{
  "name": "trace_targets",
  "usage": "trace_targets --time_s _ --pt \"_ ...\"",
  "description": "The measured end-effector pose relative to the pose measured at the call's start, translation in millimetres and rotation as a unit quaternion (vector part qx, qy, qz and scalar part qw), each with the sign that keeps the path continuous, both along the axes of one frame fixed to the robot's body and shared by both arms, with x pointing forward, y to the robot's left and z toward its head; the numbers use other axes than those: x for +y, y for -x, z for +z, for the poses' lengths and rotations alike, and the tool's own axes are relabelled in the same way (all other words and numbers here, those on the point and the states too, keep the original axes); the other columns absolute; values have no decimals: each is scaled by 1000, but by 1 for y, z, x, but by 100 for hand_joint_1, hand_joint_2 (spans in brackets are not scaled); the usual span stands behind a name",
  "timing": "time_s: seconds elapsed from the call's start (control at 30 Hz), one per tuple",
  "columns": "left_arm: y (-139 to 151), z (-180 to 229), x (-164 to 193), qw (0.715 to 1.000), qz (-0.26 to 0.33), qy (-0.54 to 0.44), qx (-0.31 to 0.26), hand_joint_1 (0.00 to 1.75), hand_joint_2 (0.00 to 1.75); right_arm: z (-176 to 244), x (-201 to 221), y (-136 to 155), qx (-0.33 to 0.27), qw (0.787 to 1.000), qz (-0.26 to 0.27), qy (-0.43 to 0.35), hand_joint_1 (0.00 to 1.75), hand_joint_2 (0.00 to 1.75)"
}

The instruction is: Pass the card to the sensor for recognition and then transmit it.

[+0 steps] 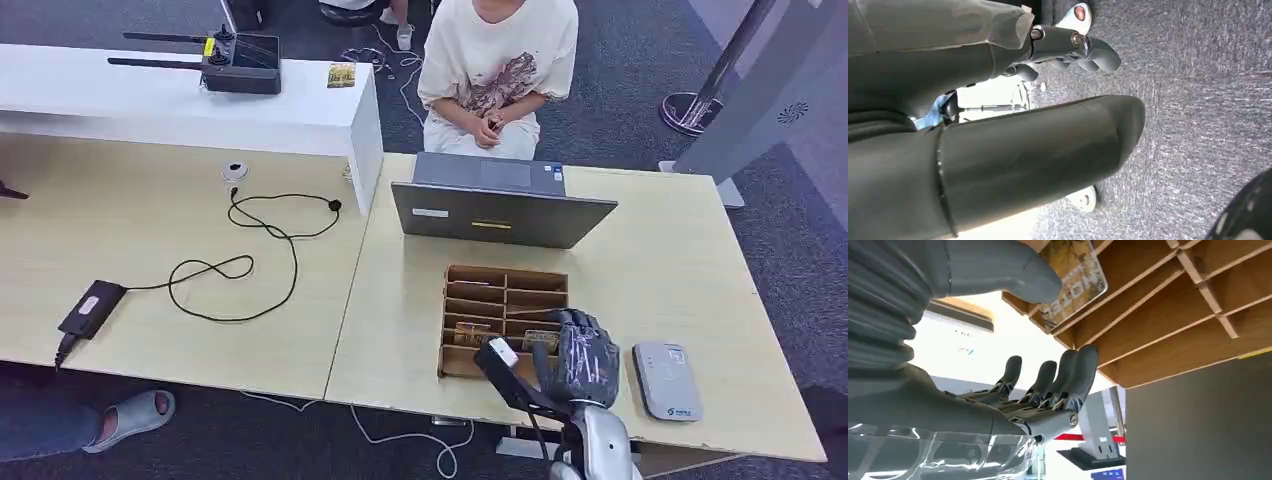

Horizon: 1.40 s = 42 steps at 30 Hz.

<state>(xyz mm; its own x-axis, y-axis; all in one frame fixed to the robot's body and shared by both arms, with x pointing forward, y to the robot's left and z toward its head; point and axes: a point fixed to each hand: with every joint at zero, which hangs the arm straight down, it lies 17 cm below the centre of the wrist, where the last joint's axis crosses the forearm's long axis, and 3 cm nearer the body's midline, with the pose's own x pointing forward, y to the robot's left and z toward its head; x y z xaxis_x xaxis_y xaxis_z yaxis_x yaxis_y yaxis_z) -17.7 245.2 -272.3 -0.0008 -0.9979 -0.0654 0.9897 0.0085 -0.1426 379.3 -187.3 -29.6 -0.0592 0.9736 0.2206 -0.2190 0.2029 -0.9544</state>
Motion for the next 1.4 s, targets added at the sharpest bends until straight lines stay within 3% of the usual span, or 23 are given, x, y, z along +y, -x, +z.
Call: trace_targets --time_s 0.03,0.07,0.47,1.4 --pt "0 0 0 1000 0 0 0 0 0 0 -1 1 1 1000 -1 0 96 175" --pt "0 0 0 1000 0 0 -1 0 0 -1 -1 2 1 1000 -2 0 84 175" --pt "-2 -1 3 1000 0 2 -5 0 0 -6 -13 13 9 1000 -21 -2 68 175" --pt "-1 -1 3 1000 0 2 -4 0 0 -2 -16 10 0 1000 -17 10 66 175"
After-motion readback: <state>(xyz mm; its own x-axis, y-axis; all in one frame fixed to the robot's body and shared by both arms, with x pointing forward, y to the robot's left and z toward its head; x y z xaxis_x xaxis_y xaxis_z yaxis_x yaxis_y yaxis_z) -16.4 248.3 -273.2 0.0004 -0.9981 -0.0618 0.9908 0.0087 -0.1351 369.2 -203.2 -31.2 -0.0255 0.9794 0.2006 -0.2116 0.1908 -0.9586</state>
